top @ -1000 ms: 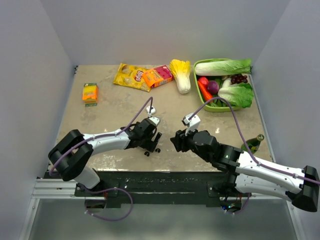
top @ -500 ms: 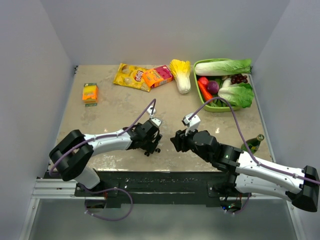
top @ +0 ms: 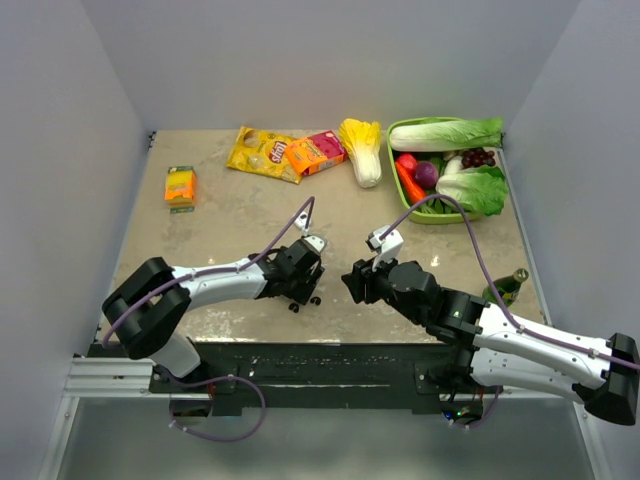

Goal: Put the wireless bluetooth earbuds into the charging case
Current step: Pick up the charging case at the center of the board, then open the charging case.

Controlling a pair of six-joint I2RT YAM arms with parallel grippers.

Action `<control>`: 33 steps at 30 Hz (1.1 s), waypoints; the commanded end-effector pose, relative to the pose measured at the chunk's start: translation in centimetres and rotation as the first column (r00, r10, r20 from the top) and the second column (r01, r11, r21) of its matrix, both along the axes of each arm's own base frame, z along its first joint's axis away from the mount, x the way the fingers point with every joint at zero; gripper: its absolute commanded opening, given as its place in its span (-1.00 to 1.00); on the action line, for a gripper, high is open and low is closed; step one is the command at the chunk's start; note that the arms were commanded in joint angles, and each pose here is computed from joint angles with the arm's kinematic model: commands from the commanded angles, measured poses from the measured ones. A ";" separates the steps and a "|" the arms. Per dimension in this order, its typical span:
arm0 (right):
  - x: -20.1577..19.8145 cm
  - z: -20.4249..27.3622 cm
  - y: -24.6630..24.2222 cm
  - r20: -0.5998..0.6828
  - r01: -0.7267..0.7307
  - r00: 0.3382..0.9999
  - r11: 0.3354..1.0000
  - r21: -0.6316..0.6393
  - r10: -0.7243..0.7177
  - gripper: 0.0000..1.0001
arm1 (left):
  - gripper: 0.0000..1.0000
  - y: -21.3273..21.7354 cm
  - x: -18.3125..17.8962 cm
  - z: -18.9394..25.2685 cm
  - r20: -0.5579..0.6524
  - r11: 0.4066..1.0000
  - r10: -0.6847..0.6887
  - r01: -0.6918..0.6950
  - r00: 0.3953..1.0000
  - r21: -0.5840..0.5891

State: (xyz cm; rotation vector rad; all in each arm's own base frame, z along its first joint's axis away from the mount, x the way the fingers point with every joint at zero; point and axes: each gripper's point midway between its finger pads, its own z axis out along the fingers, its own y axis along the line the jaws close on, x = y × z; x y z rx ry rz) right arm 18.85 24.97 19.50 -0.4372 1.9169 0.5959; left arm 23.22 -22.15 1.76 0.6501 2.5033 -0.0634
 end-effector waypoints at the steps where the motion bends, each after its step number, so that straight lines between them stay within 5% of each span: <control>1: 0.2 0.9 0.0 0.020 0.010 1.000 1.000 0.026 -0.010 0.01 | 0.36 1.7 -1.6 -1.8 -0.062 0.997 -0.001 0.005 0.998 0.071; 6: 0.3 1.7 0.2 0.027 0.009 1.000 0.999 0.046 -0.010 0.01 | 0.09 -0.4 -0.5 0.2 0.007 0.999 0.000 0.000 1.000 -0.055; 11: 0.6 3.4 0.2 0.046 0.026 0.999 0.997 0.075 -0.029 0.01 | -0.66 -3.0 1.9 4.5 0.154 0.976 0.018 0.016 0.988 -0.218; 12: 0.7 3.7 0.2 0.050 0.031 0.998 0.996 0.081 -0.035 0.01 | -1.00 -3.2 2.3 5.2 0.181 0.972 0.023 0.021 0.983 -0.234; 19: 1.6 7.0 -0.2 0.084 0.093 0.990 0.980 0.176 -0.109 0.06 | -1.00 -3.9 5.2 14.1 0.472 0.891 0.143 0.094 0.870 -0.443; 23: 1.3 8.6 0.6 0.084 0.054 0.994 0.980 0.190 -0.071 0.14 | -1.00 -3.4 3.6 18.9 0.654 0.775 0.181 0.302 0.735 -0.554; 27: 0.9 9.6 1.1 0.066 0.020 0.997 0.986 0.164 -0.031 0.36 | -1.00 -3.4 -0.1 20.5 0.799 0.673 0.109 0.548 0.592 -0.497; 28: 0.1 10.5 1.9 0.070 -0.043 0.997 0.984 0.173 0.031 0.46 | -1.00 -3.0 -1.0 22.7 0.841 0.625 0.156 0.608 0.517 -0.490; 33: -0.3 10.5 3.4 0.040 -0.106 0.994 0.988 0.113 0.102 0.52 | -1.00 -2.2 -3.8 21.8 0.902 0.583 0.124 0.705 0.414 -0.403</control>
